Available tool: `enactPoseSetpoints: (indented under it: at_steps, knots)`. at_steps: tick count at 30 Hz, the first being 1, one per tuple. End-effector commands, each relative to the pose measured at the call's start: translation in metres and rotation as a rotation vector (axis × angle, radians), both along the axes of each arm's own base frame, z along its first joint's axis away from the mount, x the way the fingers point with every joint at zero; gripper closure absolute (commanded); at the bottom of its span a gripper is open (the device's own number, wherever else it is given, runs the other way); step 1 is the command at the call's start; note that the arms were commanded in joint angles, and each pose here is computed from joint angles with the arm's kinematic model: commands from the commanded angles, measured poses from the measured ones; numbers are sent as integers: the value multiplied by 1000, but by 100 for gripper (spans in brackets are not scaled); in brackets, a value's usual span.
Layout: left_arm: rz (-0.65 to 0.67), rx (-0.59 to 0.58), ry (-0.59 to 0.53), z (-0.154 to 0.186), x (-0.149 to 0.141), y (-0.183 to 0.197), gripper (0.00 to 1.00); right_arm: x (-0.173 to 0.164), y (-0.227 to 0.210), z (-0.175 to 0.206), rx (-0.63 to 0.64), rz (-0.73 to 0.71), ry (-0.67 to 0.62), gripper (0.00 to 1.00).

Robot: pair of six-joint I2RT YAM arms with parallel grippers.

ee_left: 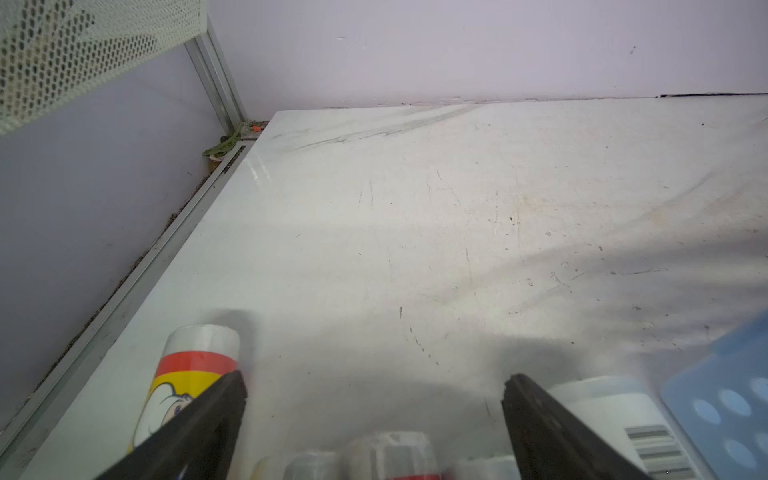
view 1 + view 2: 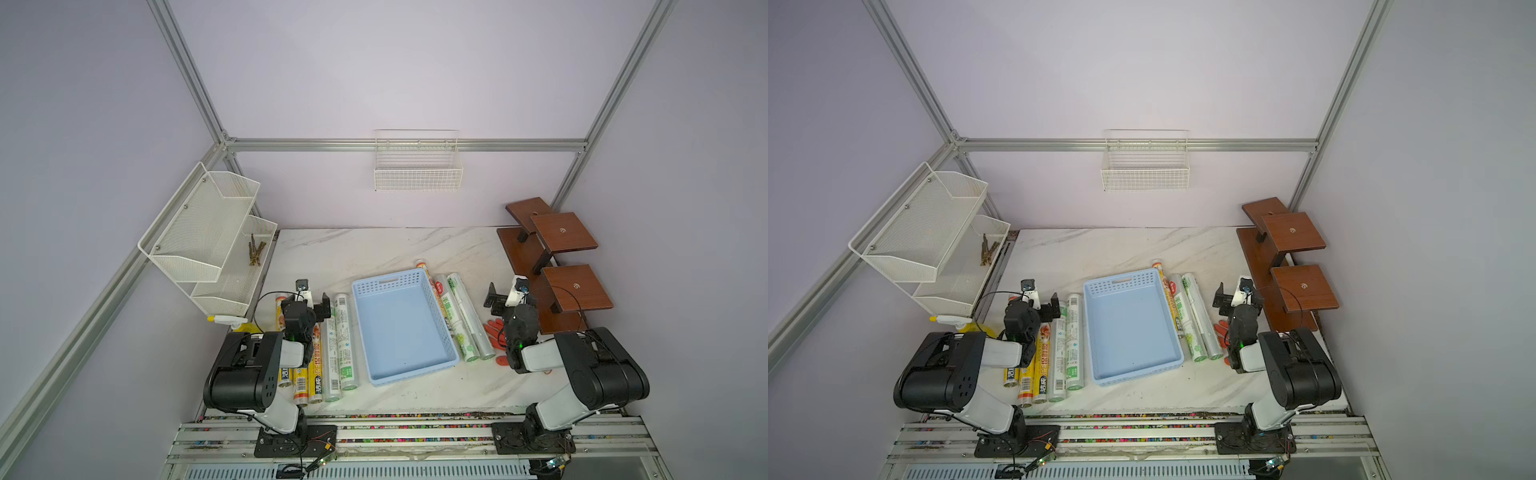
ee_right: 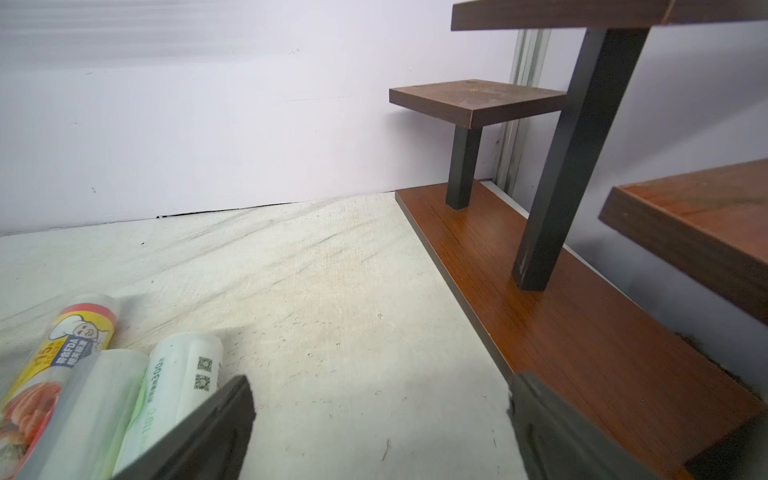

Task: Put the plastic wrap into the basket
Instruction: Pick up the plastic wrap from the center of the board.

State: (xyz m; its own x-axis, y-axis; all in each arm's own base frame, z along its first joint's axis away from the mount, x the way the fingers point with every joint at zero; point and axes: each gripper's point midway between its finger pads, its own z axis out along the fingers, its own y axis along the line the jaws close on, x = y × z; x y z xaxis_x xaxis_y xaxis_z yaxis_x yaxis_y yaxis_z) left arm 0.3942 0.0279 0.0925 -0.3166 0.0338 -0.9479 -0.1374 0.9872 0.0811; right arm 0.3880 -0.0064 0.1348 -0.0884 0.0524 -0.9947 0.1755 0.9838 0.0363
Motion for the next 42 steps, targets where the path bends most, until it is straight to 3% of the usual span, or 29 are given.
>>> enactPoseSetpoints:
  at_steps: [1, 18, 20, 25, 28, 31, 33, 34, 36, 39, 40, 42]
  knots:
    - [-3, 1, -66, 19, 9, 0, 0, -2, -1, 1, -1, 0, -13, 0]
    - [-17, 8, -70, 21, 7, -2, 0, -1, 1, 1, -8, 8, -7, 0]
    - [-25, 13, -108, 29, -1, -3, 0, -1, 6, 3, -21, 36, -8, 0]
    - [94, -32, -148, 66, -19, 15, 0, -9, 3, 18, -21, 13, -50, 0]
    - [159, -102, -141, 87, -28, 22, 0, -9, 1, 26, -5, -19, 23, 0]
    - [151, -161, -114, 110, -31, 17, 0, -5, 1, 34, 128, -49, 148, 0]
    - [139, -218, -90, 121, -34, 12, 0, -3, 9, 43, 298, -49, 201, 0]
    - [145, -244, -82, 125, -36, 12, 0, -1, 19, 45, 356, -5, 247, 0]
    - [206, -348, -57, 130, -44, 15, 0, -1, 66, 49, 408, 246, 366, 0]
    - [257, -494, 17, 120, -60, 10, 0, -10, 110, 45, 500, 487, 446, 3]
    - [223, -534, 26, 118, -62, 2, 0, -12, 117, 39, 517, 521, 483, 6]
    - [18, -612, 43, 122, -60, -34, 0, -17, 123, 21, 540, 531, 601, 16]
